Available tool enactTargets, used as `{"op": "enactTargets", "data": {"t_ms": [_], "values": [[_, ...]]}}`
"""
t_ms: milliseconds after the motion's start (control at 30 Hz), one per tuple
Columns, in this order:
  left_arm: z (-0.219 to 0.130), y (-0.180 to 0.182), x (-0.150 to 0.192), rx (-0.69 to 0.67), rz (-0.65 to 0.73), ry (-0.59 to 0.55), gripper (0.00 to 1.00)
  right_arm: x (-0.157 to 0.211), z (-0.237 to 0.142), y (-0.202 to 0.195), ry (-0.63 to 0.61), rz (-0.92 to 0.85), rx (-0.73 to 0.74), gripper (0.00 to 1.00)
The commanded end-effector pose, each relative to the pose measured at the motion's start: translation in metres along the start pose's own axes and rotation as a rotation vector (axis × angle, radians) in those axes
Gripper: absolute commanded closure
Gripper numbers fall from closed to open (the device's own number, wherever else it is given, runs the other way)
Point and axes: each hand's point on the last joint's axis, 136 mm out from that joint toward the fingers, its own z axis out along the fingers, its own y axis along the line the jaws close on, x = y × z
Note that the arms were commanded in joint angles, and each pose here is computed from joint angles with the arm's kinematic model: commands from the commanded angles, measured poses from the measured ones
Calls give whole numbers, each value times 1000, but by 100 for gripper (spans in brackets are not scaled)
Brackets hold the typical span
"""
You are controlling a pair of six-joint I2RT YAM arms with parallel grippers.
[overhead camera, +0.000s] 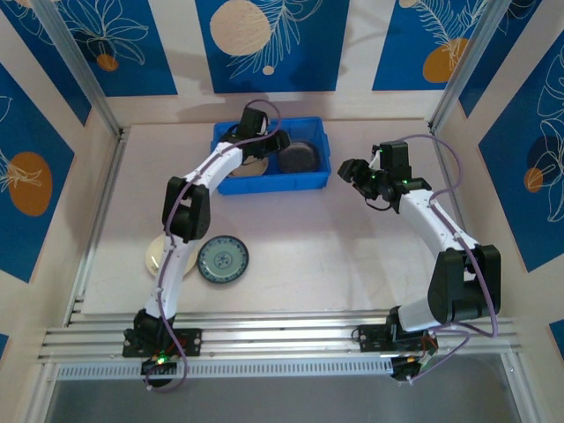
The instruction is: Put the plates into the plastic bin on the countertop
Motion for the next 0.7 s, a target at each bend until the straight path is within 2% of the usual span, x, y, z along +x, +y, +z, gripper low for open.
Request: {"op": "enactTargets", "data": {"t_ms": [0, 167, 400, 533, 667], "values": [[-14, -12, -11, -21, 45, -27, 26, -4, -8, 10, -14, -33, -6, 43], [-30, -19, -18, -23, 72, -49, 25, -3, -15, 14, -25, -47, -9, 44], [-75, -34, -27, -21, 161, -96, 23, 5, -15, 29, -6, -102, -26, 46], [-118, -37, -15, -25, 199, -99, 23, 14, -18, 49, 8, -197, -45, 46], [-167, -22, 17, -59, 222, -95, 21, 34, -17, 72, 58, -308, -80, 46]]}}
